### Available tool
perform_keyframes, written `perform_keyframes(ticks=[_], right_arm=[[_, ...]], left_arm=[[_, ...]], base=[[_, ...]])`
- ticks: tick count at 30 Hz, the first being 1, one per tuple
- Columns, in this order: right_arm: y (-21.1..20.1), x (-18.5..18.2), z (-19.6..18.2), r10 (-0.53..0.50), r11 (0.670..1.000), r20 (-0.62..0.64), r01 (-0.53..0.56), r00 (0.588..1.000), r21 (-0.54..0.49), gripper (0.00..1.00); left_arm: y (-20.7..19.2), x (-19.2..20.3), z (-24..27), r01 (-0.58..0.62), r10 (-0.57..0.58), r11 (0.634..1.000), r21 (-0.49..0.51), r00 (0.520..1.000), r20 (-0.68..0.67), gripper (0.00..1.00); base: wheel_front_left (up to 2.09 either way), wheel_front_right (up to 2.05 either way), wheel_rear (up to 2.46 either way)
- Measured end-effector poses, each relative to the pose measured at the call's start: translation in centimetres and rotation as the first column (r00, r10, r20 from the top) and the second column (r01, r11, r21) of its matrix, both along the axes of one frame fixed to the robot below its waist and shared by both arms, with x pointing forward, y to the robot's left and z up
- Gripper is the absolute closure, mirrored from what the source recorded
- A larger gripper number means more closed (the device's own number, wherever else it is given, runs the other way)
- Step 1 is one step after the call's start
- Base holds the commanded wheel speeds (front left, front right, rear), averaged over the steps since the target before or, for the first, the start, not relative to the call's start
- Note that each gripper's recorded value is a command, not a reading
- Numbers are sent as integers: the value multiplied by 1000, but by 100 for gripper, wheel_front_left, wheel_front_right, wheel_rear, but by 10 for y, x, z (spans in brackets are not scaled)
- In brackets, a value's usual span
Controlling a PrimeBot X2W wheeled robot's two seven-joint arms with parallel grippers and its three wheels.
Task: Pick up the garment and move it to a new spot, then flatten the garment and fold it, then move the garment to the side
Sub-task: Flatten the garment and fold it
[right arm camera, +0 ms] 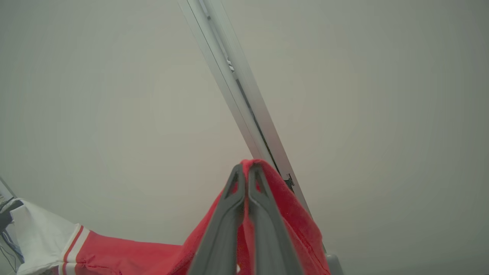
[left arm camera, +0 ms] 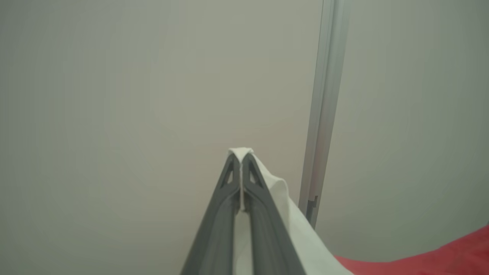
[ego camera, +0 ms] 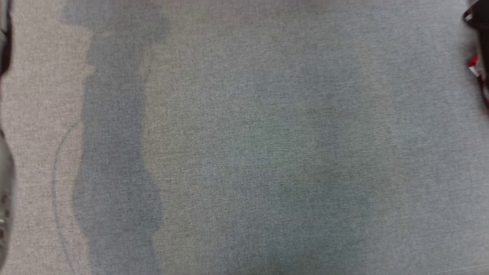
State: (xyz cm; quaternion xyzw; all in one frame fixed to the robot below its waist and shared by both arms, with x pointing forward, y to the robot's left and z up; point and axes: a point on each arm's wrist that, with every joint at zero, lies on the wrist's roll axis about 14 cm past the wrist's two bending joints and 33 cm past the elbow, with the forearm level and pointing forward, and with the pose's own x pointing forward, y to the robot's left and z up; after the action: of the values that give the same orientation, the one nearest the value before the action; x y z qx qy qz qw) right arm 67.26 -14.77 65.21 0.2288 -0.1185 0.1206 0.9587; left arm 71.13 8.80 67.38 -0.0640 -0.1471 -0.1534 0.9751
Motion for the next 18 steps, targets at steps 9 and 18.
perform_keyframes(ticks=[9,18], right_arm=[[11,2,-117,4,997,-247,-25,969,-80,100],[18,-46,-200,49,996,-393,-74,918,-49,100]], left_arm=[[22,-9,-161,-86,37,990,-115,927,-373,100],[43,-68,-251,-212,37,940,-268,842,-538,100]], base=[[0,0,0],[0,0,0]])
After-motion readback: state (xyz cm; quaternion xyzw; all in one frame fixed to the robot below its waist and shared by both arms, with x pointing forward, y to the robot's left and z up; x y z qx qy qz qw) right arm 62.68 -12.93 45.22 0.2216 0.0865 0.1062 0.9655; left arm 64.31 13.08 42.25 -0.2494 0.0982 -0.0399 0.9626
